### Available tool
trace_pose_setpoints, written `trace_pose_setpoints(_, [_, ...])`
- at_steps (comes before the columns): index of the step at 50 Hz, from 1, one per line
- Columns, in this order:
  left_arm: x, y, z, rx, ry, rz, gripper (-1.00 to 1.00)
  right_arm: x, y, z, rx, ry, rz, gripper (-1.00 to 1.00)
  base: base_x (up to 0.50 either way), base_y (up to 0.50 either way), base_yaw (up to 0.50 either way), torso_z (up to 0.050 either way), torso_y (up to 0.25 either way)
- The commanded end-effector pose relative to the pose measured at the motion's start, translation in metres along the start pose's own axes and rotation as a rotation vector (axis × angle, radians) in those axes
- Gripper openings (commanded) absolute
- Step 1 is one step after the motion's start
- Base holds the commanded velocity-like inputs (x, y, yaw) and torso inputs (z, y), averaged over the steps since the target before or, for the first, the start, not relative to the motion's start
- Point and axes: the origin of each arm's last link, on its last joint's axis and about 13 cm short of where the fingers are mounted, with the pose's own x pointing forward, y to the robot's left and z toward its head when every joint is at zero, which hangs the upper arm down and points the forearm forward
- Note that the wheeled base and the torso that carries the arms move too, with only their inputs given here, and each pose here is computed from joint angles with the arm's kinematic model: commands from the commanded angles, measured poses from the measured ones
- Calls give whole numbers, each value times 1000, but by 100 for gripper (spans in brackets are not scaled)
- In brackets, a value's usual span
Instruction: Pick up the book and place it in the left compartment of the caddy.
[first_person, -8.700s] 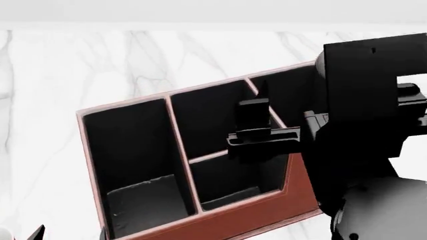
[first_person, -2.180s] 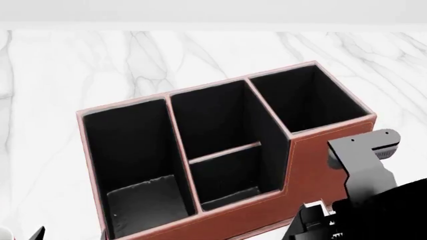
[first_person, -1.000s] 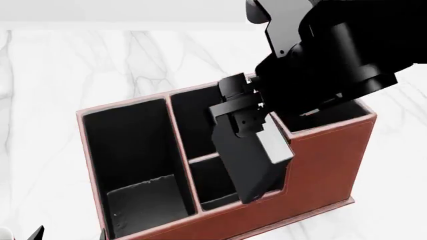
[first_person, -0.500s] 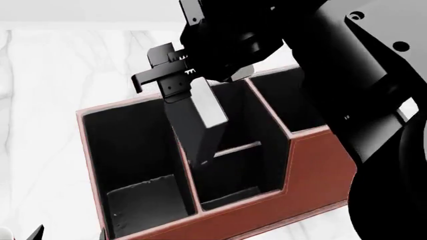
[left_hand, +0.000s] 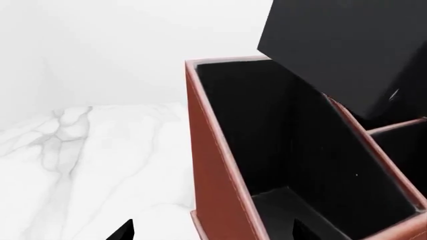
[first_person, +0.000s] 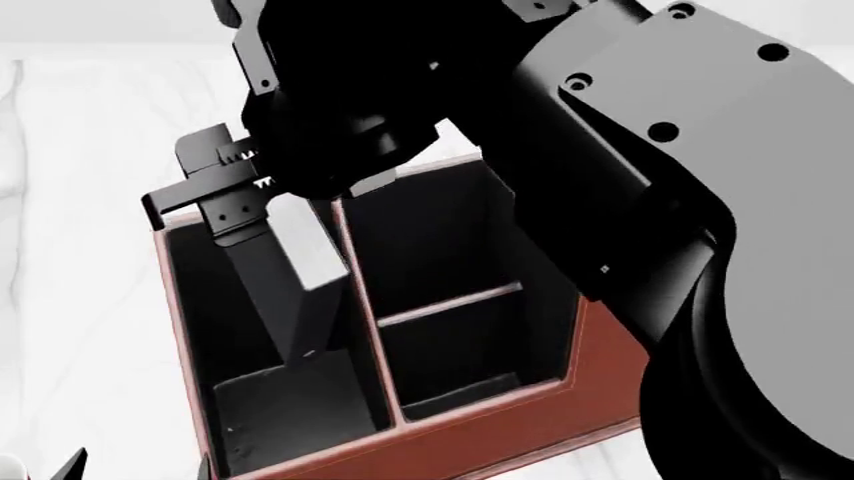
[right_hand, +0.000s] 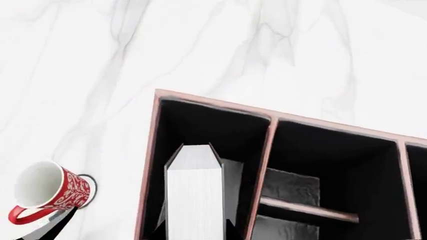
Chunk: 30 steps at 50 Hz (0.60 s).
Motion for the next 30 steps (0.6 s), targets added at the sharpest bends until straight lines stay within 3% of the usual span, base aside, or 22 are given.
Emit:
trace_pose_setpoints(1, [0, 0, 0, -1, -2, -1, 100, 12, 5, -3, 5, -41, -25, -100, 0, 0, 0, 0, 0])
trace_pose_setpoints(30, [0, 0, 1, -2, -3, -6, 100, 52, 1, -33, 26, 25, 6, -100, 0, 0, 0, 0, 1])
